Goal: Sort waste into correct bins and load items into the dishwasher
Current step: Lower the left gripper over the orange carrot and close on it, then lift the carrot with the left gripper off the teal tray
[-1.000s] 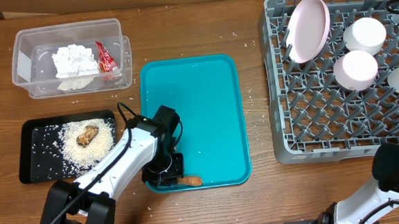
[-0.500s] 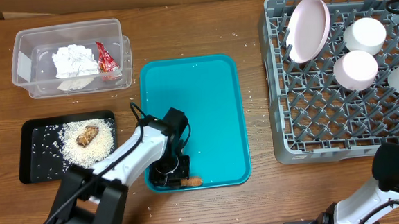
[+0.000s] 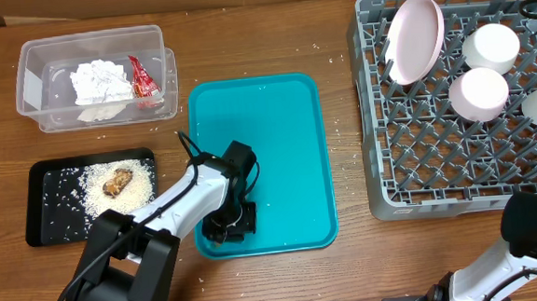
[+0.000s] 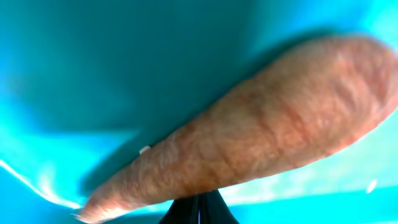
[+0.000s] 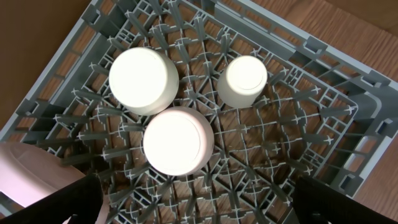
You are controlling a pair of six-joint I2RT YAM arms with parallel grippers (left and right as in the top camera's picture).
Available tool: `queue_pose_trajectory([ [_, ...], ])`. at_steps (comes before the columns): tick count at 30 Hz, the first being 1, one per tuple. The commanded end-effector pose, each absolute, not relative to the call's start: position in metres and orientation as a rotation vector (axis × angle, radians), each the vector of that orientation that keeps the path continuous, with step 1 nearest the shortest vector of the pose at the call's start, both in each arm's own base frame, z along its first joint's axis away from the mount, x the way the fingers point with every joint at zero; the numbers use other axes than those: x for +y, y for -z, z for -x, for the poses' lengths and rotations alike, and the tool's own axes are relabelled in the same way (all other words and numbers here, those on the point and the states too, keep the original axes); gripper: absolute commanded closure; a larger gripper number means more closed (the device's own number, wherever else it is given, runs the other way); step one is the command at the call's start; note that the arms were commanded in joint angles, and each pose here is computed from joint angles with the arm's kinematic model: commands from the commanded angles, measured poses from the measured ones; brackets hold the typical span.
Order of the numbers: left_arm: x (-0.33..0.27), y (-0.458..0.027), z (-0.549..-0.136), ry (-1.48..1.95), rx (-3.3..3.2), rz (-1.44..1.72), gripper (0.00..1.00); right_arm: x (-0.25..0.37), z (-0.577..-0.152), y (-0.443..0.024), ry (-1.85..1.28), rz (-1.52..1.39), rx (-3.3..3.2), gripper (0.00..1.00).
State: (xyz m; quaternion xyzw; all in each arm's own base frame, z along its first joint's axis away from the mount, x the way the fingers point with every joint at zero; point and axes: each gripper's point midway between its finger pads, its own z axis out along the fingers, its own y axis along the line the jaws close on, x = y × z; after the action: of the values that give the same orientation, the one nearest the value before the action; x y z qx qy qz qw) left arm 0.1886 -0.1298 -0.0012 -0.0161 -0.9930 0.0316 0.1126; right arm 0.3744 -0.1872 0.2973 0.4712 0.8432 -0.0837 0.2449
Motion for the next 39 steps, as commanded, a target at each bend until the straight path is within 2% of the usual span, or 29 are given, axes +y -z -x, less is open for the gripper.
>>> queue_pose_trajectory([
  [1, -0.119, 0.0, -0.229, 0.044, -3.071, 0.028, 0.96, -0.189, -0.374, -0.298, 0.238, -1.292, 2.29, 0.0],
  [8, -0.114, -0.01, -0.274, 0.085, -3.232, -0.004, 0.96, -0.189, -0.374, -0.298, 0.238, -1.292, 2.29, 0.0],
  [14, -0.123, -0.042, -0.303, 0.04, -3.291, -0.026, 0.95, -0.189, -0.374, -0.298, 0.238, -1.292, 2.29, 0.0],
  [15, -0.125, -0.048, -0.308, 0.033, -3.301, -0.028, 0.92, -0.189, -0.374, -0.298, 0.238, -1.292, 2.29, 0.0],
  [17, -0.13, -0.06, -0.315, 0.006, -3.315, -0.044, 0.76, -0.189, -0.374, -0.298, 0.238, -1.292, 2.29, 0.0],
  [20, -0.141, -0.07, -0.314, -0.091, -3.288, -0.119, 0.69, -0.189, -0.374, -0.298, 0.238, -1.292, 2.29, 0.0],
  [22, -0.152, -0.071, -0.302, -0.207, -3.211, -0.194, 0.53, -0.189, -0.374, -0.298, 0.238, -1.292, 2.29, 0.0],
  [29, -0.152, -0.057, -0.267, -0.195, -3.028, -0.451, 0.47, -0.189, -0.374, -0.298, 0.238, -1.292, 2.29, 0.0],
  [32, -0.149, -0.05, -0.265, -0.168, -3.003, -0.519, 0.45, -0.189, -0.374, -0.298, 0.238, -1.292, 2.29, 0.0],
  [35, -0.143, -0.042, -0.266, -0.103, -2.991, -0.605, 0.38, -0.189, -0.374, -0.298, 0.238, -1.292, 2.29, 0.0],
  [39, -0.142, -0.024, -0.263, -0.056, -2.939, -0.626, 0.37, -0.189, -0.374, -0.298, 0.238, -1.292, 2.29, 0.0],
])
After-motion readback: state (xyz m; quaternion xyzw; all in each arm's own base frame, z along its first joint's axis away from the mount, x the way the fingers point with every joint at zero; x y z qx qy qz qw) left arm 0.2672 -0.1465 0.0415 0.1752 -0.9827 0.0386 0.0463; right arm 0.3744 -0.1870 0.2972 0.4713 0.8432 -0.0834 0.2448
